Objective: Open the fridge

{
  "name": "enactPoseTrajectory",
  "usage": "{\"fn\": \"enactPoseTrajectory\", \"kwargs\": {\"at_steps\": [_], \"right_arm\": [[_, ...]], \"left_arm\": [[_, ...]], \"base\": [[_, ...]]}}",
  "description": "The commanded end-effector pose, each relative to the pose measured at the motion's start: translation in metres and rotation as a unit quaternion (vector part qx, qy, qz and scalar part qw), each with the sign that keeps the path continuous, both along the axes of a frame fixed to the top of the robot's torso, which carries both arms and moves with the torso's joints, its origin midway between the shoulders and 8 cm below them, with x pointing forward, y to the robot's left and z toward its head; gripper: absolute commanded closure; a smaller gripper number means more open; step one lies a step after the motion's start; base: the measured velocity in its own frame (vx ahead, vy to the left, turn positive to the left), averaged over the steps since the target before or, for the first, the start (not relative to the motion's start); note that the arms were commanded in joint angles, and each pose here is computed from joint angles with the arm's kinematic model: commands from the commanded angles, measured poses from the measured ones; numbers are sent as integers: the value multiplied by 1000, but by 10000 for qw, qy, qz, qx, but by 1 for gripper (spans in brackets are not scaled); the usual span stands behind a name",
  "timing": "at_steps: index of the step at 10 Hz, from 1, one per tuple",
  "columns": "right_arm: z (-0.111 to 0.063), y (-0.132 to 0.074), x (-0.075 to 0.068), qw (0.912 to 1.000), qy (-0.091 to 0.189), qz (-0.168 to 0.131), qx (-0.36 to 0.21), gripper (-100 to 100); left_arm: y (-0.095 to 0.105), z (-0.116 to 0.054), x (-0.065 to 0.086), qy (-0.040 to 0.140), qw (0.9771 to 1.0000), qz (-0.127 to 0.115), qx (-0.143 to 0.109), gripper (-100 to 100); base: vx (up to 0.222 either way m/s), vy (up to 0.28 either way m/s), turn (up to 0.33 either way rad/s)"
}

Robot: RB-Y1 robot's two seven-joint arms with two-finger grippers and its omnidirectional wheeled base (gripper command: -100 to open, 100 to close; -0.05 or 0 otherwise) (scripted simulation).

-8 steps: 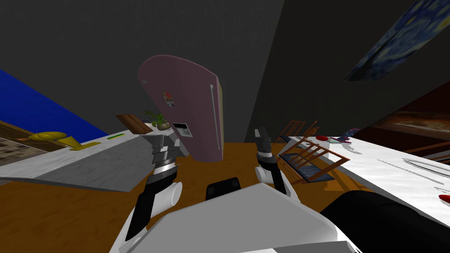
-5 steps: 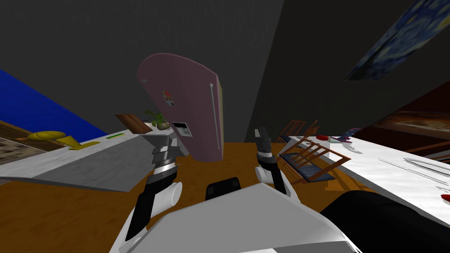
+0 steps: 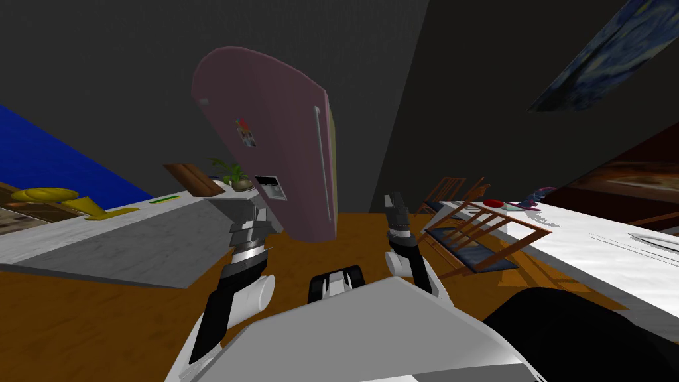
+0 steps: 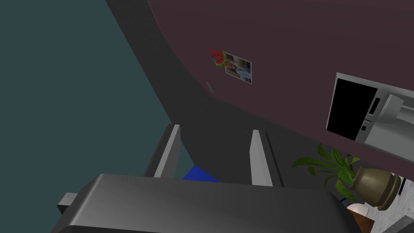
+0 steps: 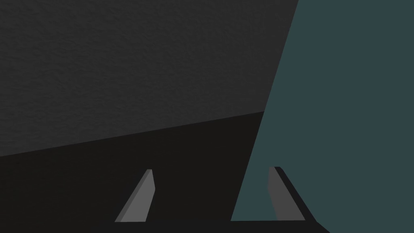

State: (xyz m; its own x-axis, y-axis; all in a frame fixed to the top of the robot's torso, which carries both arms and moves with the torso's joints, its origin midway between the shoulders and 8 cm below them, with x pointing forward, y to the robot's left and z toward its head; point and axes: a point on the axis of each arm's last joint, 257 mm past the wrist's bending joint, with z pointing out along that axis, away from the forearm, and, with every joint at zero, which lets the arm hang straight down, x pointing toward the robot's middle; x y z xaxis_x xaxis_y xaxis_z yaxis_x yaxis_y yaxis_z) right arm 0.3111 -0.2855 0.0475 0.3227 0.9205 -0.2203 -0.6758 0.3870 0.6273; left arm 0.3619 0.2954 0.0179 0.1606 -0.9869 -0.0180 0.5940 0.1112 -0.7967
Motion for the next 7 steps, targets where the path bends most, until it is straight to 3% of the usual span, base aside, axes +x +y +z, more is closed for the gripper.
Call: {"fn": "enactPoseTrajectory", "kwargs": {"at_steps": [1, 2, 5, 7], "right_arm": [[0, 0, 0, 10000, 0, 0, 0, 0], [0, 0, 0, 10000, 0, 0, 0, 0], [0, 0, 0, 10000, 4, -1, 2, 0], [0, 0, 0, 10000, 4, -1, 2, 0]], "left_arm": [[0, 0, 0, 0, 10000, 0, 0, 0], [-1, -3, 2, 94, 9998, -98, 110, -100], [4, -16, 9, 351, 9991, -238, 96, -100], [13, -30, 14, 588, 9978, -304, -76, -100]], "base": [[0, 0, 0], [45, -24, 36], [96, -125, 63], [140, -175, 111]]}}
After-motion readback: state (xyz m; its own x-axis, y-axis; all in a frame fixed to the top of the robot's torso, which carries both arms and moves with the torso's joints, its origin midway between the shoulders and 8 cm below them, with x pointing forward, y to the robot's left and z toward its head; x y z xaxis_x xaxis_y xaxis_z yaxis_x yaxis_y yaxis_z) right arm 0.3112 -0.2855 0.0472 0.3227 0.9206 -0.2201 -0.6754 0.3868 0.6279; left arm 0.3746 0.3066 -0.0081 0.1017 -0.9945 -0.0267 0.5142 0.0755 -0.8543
